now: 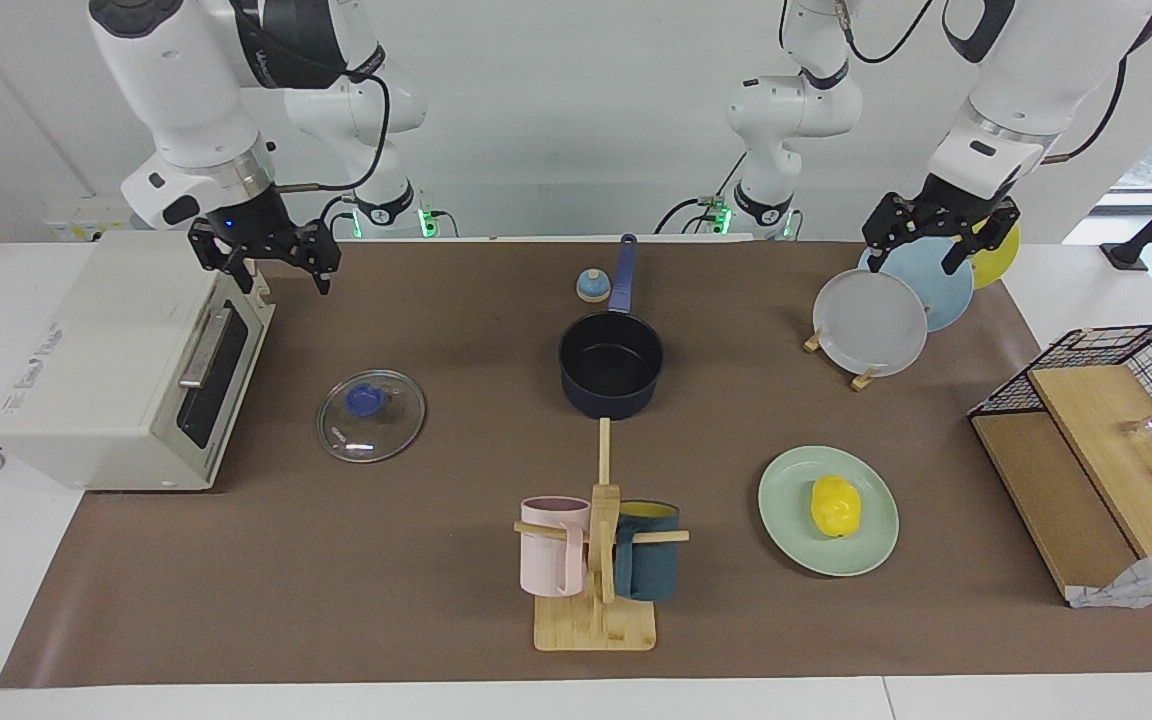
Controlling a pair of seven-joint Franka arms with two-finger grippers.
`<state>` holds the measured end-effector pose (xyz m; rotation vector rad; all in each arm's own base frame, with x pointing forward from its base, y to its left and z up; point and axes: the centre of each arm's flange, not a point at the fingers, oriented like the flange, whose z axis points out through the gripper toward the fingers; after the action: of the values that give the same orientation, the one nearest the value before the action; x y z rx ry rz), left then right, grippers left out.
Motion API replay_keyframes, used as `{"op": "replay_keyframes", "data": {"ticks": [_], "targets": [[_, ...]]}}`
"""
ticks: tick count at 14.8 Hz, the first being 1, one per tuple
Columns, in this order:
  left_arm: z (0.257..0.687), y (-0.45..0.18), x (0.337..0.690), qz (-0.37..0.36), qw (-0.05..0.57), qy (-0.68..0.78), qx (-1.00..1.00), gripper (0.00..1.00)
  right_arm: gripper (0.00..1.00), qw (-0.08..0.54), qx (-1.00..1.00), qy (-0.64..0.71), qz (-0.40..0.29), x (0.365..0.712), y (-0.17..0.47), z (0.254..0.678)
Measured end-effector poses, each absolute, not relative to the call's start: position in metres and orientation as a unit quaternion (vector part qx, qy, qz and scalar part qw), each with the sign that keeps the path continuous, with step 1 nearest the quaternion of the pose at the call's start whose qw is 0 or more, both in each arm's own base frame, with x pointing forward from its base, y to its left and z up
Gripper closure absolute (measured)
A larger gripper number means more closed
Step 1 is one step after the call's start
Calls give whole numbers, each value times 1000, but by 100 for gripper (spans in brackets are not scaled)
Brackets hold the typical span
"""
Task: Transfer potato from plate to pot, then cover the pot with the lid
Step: 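Reach the left gripper to the potato while the right gripper reaches the lid, then grasp the yellow potato with the left gripper and lift it off the plate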
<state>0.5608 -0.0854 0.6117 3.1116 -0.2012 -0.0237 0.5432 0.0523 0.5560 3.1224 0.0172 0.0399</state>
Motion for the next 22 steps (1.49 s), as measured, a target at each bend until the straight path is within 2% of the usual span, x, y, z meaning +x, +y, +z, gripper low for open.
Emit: {"op": "replay_keyframes", "data": {"ticks": [5, 9, 13, 22], "targets": [[498, -117, 658, -23, 19, -78, 997, 0, 0, 8, 1000, 21, 14, 564, 70, 480], [412, -117, 704, -9, 7, -77, 997, 0, 0, 8, 1000, 25, 12, 566, 74, 420], [367, -115, 723, 9, -3, -79, 997, 0, 0, 8, 1000, 25, 8, 558, 71, 398], [339, -115, 723, 25, -15, -87, 996, 0, 0, 6, 998, 53, 27, 541, 54, 353]]}}
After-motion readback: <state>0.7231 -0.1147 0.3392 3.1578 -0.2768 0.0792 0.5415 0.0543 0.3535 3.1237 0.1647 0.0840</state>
